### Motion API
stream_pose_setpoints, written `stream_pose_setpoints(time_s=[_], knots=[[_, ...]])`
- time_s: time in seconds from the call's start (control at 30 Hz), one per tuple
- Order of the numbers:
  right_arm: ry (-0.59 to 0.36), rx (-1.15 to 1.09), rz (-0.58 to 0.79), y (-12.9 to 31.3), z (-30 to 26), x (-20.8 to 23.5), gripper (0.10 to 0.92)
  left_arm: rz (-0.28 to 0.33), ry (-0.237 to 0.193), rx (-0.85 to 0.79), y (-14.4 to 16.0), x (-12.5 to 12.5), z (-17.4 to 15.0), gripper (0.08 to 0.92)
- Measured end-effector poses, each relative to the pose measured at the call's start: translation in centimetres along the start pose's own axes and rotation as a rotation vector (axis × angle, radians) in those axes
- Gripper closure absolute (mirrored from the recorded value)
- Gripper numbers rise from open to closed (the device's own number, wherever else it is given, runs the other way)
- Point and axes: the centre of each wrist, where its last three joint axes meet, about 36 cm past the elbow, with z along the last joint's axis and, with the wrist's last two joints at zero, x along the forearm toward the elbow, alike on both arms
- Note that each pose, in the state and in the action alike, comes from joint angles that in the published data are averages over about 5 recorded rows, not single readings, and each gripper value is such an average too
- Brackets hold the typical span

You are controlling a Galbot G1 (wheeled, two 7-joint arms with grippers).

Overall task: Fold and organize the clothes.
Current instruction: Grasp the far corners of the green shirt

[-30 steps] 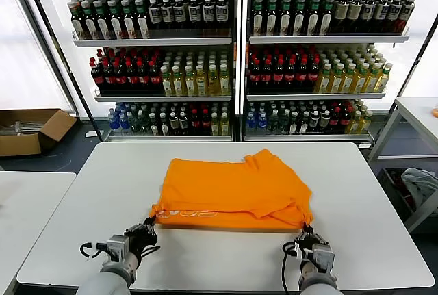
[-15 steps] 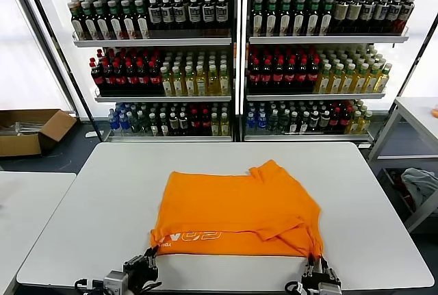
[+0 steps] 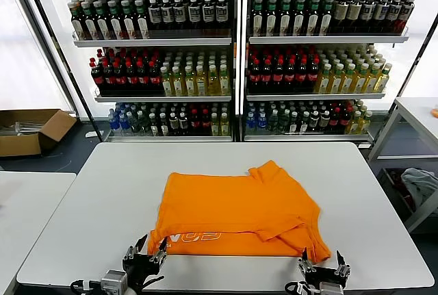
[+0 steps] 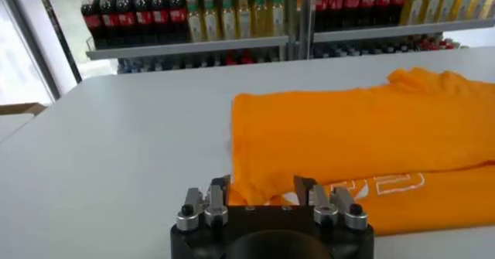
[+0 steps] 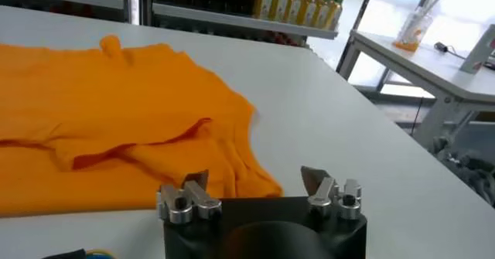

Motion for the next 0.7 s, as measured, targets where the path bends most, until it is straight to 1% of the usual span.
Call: stream_pose_setpoints(time_s=[0.13, 0.23, 0.33, 0.7], knots=[[-0.009, 0.011, 0.001, 0.5, -0.3, -1.4, 0.200, -0.006, -0.009, -0.003, 0.3, -0.5, -0.5, 0.242], [-0.018, 0.015, 0.002, 0.8, -0.6, -2.6, 0.200, -0.008, -0.015, -0.004, 0.6, -1.0, -0.8, 0.190], [-0.028, 0.019, 0.004, 1.1, -1.0, -3.8, 0.200, -0.008, -0.019, -0.004, 0.8, -1.4, -1.1, 0.178], [-0.047, 0.008, 0.000, 3.3, -2.5, -8.4, 0.200, 0.008, -0.026, -0.002, 1.2, -3.2, -1.7, 0.177]])
